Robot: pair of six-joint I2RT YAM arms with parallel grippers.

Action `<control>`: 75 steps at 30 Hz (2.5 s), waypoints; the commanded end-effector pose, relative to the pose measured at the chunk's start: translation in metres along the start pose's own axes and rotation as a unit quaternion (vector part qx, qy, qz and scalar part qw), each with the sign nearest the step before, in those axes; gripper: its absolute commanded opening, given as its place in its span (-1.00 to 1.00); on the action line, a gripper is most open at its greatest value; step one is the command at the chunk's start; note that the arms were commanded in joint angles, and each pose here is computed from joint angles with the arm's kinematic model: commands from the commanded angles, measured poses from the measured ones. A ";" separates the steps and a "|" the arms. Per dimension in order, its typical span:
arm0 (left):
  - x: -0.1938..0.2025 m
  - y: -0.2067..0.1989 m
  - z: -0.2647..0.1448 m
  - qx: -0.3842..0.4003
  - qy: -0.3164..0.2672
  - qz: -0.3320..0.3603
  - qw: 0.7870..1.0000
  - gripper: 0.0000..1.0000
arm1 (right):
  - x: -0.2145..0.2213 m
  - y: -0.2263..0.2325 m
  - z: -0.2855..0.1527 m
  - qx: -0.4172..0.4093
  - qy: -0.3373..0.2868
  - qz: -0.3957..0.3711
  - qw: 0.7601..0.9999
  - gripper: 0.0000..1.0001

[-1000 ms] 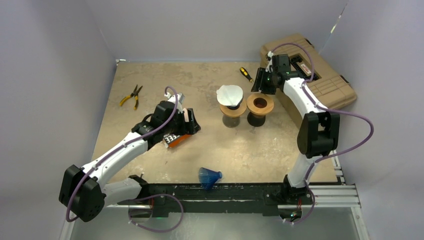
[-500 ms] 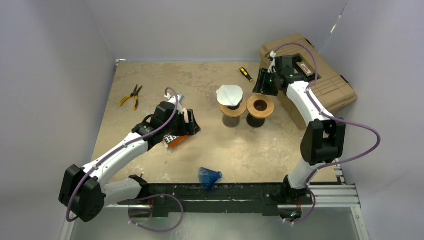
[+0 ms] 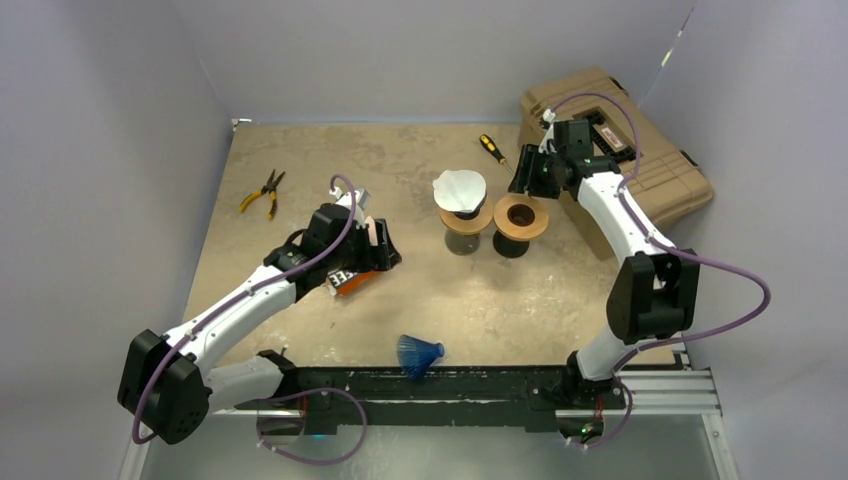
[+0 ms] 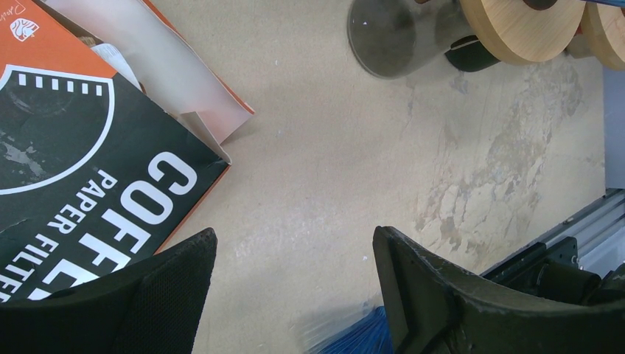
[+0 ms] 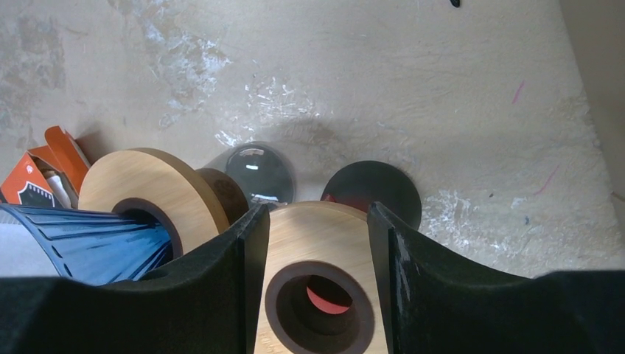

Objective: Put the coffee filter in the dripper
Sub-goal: Move the coffee server to the center of the board.

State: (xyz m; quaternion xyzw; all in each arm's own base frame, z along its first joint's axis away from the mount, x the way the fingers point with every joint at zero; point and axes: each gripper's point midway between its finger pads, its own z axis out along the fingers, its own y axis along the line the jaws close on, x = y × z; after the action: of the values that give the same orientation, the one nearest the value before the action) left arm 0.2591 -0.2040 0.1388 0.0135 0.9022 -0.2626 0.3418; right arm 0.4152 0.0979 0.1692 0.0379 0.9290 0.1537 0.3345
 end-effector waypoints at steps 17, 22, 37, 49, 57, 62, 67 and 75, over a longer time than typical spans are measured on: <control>-0.011 -0.011 -0.008 0.027 -0.028 -0.008 0.999 0.54 | 0.006 0.015 -0.036 -0.028 -0.022 -0.014 0.999 0.08; -0.010 -0.010 -0.008 0.025 -0.026 -0.009 0.999 0.54 | -0.012 0.015 -0.035 -0.019 -0.044 -0.014 0.999 0.10; -0.009 -0.008 -0.008 0.022 -0.026 -0.010 0.999 0.53 | -0.036 0.020 0.002 -0.009 -0.027 -0.032 0.999 0.12; -0.003 -0.005 -0.006 0.020 -0.021 -0.012 0.999 0.53 | -0.005 0.028 0.025 0.007 0.024 -0.061 0.998 0.12; -0.003 -0.007 -0.001 0.025 -0.015 -0.012 0.999 0.53 | 0.004 0.031 0.009 0.008 0.019 -0.059 0.998 0.12; -0.007 -0.011 0.000 0.031 -0.019 -0.014 0.999 0.52 | 0.010 0.031 0.001 0.010 0.022 -0.060 0.998 0.12; -0.008 -0.015 -0.001 0.039 -0.020 -0.018 0.999 0.52 | 0.019 0.031 -0.003 0.010 0.026 -0.059 0.998 0.12; -0.020 -0.027 -0.013 0.062 -0.038 -0.024 0.997 0.52 | 0.034 0.027 -0.009 0.012 0.036 -0.058 0.998 0.12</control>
State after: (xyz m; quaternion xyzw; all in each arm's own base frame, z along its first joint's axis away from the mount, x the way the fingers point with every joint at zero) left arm 0.2538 -0.2114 0.1404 0.0051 0.8946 -0.2935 0.3370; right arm 0.3946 0.1281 0.1577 -0.0171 0.9431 0.1245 0.3079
